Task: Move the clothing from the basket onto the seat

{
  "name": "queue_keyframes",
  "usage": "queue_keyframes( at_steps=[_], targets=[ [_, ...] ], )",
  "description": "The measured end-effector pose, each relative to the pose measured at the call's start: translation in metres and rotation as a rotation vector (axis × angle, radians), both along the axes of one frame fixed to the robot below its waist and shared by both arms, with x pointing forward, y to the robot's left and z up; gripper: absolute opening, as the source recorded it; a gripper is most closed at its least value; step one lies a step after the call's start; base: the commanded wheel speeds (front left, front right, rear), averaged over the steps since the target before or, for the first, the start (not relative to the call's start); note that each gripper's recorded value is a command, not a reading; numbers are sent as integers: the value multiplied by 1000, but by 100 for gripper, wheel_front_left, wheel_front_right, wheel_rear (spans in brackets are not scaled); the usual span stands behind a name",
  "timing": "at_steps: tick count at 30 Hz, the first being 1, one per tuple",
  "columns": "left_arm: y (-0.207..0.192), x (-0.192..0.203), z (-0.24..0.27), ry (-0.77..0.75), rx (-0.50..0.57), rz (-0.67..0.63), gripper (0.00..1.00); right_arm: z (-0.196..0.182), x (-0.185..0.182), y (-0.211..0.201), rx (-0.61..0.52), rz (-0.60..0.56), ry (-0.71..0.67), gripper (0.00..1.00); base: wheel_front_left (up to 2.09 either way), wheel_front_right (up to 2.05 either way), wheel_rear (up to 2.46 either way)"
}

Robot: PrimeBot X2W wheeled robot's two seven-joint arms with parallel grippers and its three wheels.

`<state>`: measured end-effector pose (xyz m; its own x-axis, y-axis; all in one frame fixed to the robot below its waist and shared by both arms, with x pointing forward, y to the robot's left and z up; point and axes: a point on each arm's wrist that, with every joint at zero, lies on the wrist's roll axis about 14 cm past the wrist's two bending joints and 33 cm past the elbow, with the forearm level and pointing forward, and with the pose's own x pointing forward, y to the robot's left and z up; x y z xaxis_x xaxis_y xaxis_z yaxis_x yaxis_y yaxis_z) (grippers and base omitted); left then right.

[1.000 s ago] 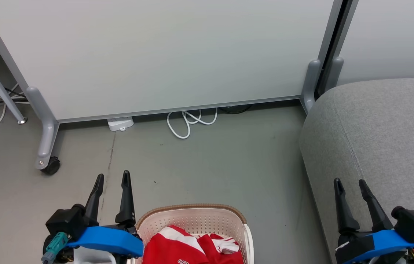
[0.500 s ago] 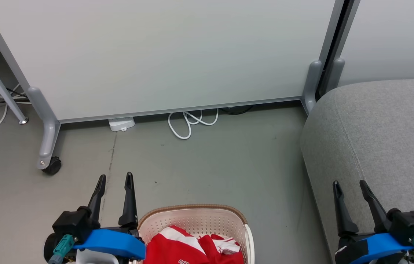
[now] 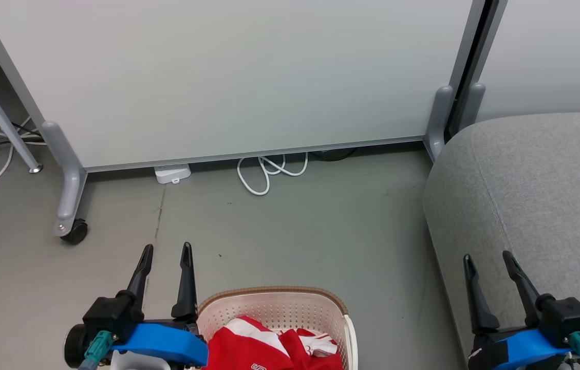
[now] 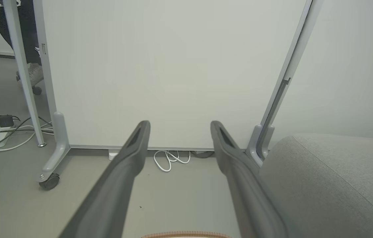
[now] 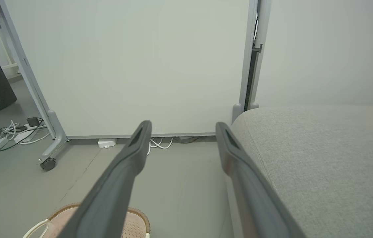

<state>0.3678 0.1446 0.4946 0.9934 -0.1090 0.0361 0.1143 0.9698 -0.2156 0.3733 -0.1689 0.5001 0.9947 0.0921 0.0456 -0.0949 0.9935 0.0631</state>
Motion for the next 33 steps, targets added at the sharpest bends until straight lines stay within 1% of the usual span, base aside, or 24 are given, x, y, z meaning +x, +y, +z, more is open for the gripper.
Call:
queue_keyframes(
  at_steps=[8, 24, 29, 33],
  targets=[
    [-2, -1, 2, -17, 40, -7, 100, 0, 0, 3, -50, 14, -10, 100, 0, 0, 0],
    [-5, 0, 0, -10, 38, -14, 100, -1, -1, 4, -46, 18, -10, 100, 0, 0, 0],
    [-11, 1, -12, 27, 31, -32, 100, -5, -1, 5, -45, 21, 2, 100, 0, 0, 0],
    [-18, 1, -35, 99, 11, -50, 100, -10, 3, 3, -50, 16, 16, 100, 0, 0, 0]
  ],
)
